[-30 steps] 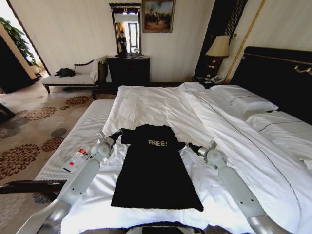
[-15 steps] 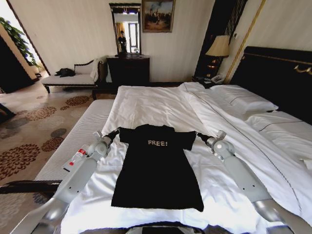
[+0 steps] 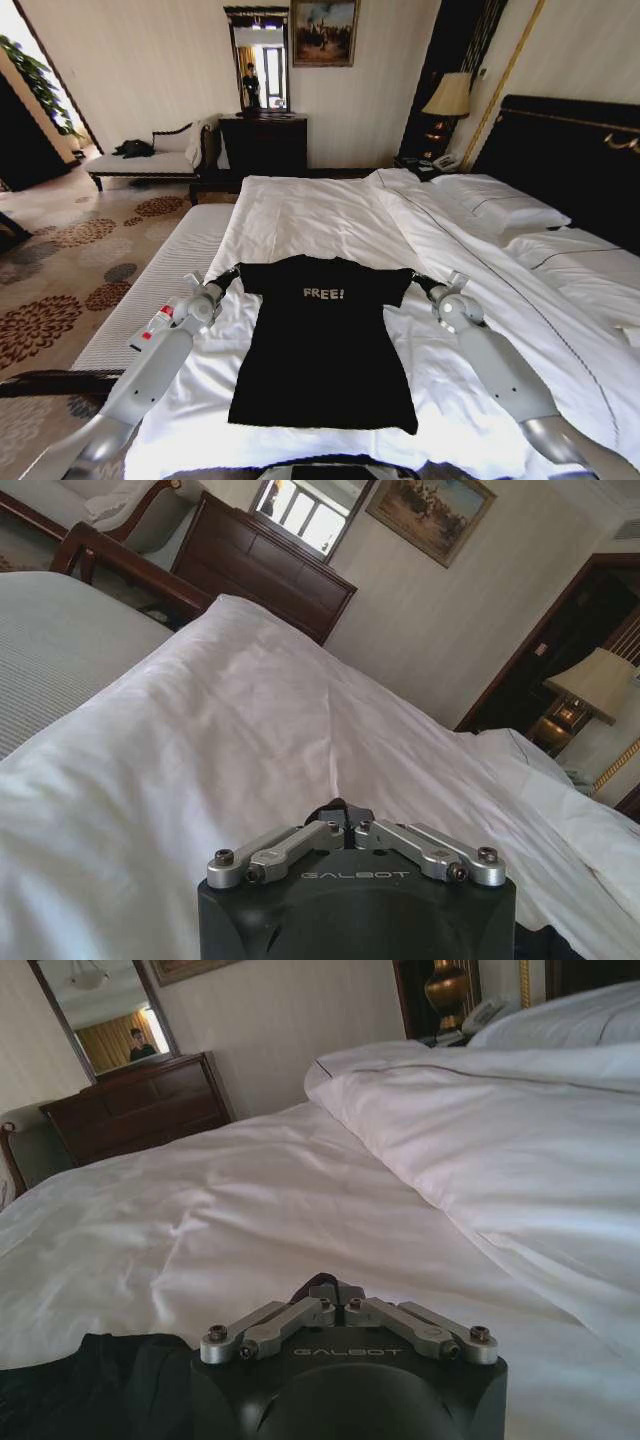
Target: Fold the clothes on the bed.
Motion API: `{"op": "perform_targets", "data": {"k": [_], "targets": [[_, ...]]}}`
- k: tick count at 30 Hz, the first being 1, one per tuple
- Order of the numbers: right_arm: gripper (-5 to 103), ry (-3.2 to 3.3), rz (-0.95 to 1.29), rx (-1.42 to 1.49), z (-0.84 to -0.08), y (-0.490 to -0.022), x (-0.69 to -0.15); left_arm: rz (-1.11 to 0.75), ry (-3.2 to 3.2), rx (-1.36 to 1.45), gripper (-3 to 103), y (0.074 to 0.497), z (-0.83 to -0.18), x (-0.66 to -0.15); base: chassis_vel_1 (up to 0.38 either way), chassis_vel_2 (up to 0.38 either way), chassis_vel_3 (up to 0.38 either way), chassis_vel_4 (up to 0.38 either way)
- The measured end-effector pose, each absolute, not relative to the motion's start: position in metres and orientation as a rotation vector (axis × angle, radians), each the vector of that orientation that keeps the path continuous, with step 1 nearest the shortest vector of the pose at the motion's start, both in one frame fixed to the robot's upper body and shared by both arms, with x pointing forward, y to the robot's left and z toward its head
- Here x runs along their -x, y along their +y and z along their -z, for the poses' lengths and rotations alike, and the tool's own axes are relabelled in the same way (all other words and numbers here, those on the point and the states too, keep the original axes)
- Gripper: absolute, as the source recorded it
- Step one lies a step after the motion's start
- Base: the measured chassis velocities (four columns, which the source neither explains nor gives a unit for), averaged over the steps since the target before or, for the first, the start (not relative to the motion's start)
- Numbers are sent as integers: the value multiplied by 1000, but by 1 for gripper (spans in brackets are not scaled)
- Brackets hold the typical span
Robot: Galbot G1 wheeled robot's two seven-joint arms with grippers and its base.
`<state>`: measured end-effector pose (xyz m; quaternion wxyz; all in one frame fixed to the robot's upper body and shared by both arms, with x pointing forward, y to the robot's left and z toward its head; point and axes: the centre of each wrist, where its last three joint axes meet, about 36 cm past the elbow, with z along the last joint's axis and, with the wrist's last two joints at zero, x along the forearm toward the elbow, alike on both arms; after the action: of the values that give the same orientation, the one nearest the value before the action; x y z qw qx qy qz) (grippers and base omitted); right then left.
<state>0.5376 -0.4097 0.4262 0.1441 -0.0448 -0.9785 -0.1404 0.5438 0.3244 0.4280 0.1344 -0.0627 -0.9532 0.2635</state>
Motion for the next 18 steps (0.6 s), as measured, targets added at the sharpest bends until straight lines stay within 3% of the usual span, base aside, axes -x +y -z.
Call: {"op": "perform_targets", "data": {"k": [6,18], "targets": [[0,-2840,308,105,-413,-406,-532,-751,-2764,177,0,325,-425,-542,0,0,0,0],[0,-2725,325,123,-383,-398,-538,-654,-2787,143,0,335,-410,-569,0,0,0,0]]}}
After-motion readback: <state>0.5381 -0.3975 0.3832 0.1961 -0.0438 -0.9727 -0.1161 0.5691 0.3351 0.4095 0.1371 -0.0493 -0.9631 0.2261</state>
